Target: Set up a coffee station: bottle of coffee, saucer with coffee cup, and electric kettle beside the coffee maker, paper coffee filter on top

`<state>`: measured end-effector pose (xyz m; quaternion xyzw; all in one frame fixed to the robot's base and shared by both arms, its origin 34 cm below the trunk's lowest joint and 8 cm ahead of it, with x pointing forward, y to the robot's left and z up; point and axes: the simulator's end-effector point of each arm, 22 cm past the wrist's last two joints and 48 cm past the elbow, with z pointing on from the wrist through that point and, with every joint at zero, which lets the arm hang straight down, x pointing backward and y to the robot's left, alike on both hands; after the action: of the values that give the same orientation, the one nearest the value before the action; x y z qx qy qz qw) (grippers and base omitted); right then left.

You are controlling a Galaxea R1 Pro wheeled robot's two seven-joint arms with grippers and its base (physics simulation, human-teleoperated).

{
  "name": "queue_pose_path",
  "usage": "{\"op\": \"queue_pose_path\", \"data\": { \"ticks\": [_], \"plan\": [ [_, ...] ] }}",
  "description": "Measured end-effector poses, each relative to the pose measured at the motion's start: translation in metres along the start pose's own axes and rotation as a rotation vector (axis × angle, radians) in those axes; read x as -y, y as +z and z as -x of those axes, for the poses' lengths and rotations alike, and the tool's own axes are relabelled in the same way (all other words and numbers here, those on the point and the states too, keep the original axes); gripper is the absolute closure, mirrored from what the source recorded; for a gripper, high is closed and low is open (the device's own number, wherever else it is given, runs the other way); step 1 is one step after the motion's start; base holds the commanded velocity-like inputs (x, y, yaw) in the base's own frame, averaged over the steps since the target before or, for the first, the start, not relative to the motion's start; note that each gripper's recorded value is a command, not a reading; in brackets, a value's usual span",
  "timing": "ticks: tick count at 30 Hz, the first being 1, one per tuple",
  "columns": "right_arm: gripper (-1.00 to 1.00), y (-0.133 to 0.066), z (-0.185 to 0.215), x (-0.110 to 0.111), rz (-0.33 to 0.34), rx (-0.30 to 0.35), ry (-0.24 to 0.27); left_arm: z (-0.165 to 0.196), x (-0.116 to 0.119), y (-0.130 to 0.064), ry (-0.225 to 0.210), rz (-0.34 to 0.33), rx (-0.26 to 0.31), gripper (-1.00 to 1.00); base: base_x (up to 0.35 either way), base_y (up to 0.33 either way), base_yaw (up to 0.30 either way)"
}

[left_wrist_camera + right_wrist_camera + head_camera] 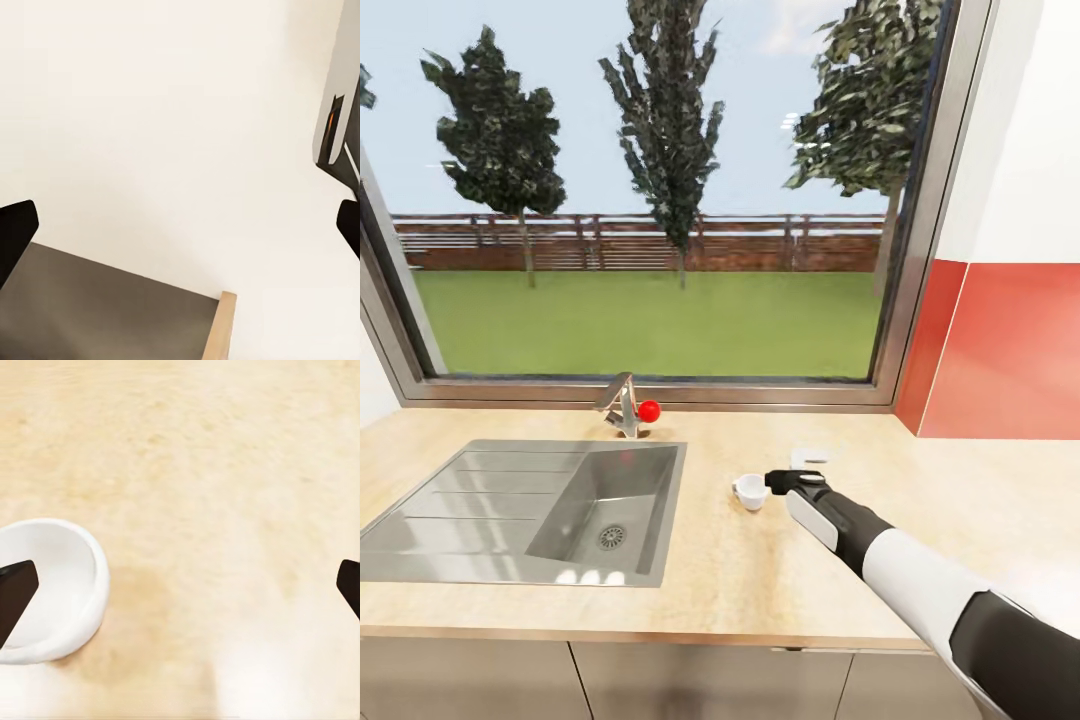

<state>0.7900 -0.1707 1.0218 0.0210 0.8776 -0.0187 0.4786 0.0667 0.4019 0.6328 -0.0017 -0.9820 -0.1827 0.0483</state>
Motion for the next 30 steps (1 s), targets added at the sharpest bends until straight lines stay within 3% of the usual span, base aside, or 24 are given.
{"op": "queue_pose_path", "data": {
  "ticks": [22, 30],
  "plan": [
    [-1.00, 0.001, -0.024, 0.000, 0.000, -0.031, 0.000, 0.001, 0.000, 0.000, -0.001, 0.000, 0.004, -1.00, 0.000, 0.000, 0.000],
    [-1.00, 0.001, -0.025, 0.001, -0.001, -0.033, 0.000, 0.001, 0.000, 0.000, -0.002, 0.001, 0.006, -1.00, 0.112, 0.062, 0.000]
  ]
}}
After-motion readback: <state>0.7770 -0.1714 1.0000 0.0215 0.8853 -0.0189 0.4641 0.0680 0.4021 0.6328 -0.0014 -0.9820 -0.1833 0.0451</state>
